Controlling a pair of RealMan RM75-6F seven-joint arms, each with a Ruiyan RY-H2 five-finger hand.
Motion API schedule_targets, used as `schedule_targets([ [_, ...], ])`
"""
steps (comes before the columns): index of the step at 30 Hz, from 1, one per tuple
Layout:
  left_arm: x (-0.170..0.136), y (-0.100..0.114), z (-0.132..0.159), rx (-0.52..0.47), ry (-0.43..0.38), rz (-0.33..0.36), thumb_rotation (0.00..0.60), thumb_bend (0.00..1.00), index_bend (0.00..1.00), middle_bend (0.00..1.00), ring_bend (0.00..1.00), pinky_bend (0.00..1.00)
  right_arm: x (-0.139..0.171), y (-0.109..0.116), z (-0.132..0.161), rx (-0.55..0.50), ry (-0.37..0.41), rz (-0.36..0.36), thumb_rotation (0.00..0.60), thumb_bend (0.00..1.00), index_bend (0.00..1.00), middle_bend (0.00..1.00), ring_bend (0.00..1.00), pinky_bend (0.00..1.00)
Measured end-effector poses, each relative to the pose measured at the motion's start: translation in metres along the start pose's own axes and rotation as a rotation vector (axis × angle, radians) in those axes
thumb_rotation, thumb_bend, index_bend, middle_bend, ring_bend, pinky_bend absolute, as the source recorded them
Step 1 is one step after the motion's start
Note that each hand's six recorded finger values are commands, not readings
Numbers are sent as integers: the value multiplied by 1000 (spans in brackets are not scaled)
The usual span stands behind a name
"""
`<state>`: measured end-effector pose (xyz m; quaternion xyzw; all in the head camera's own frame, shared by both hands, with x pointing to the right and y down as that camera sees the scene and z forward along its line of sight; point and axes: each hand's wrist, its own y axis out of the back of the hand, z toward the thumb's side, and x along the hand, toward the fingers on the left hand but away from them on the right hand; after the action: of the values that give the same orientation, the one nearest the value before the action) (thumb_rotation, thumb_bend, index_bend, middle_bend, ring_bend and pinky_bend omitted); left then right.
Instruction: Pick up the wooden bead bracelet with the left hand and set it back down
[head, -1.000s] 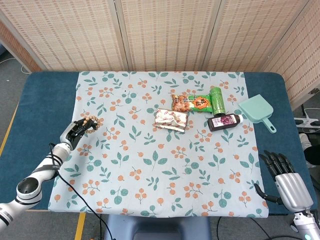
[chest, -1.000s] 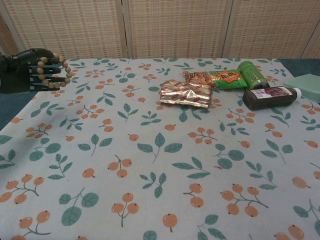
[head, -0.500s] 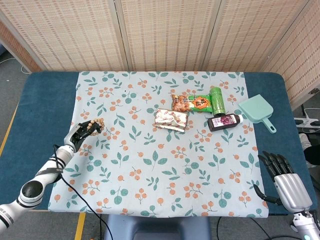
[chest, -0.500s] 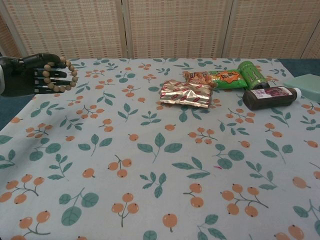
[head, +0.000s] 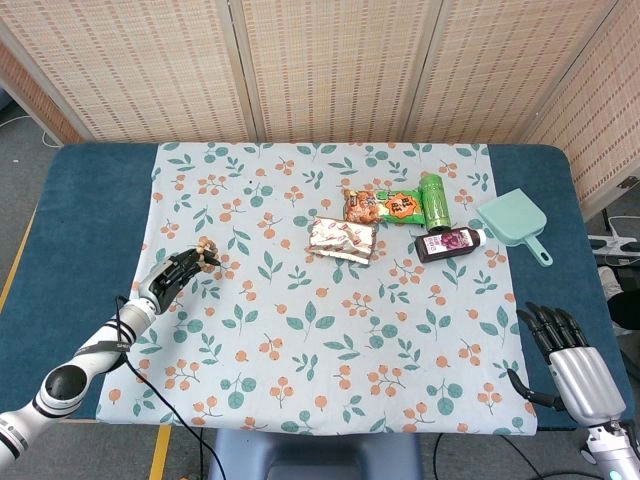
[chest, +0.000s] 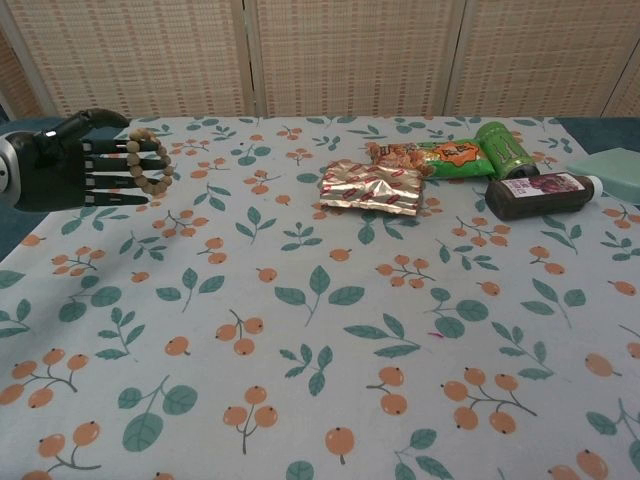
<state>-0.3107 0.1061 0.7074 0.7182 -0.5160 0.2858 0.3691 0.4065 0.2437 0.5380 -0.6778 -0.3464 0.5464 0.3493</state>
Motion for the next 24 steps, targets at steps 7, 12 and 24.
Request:
schedule_targets([
  [7, 0, 0, 0, -31, -13, 14, 355, 406, 506, 517, 156, 0, 1, 1, 0, -3, 4, -4, 309, 321, 0, 0, 0, 0],
  [12, -1, -1, -2, -35, -10, 18, 357, 421, 540, 533, 165, 0, 2, 2, 1, -4, 6, -5, 309, 320, 0, 0, 0, 0],
  [24, -2, -7, -5, -14, 7, 2, 403, 652, 558, 539, 168, 0, 2, 2, 1, -4, 9, -2, 310, 321, 0, 0, 0, 0],
])
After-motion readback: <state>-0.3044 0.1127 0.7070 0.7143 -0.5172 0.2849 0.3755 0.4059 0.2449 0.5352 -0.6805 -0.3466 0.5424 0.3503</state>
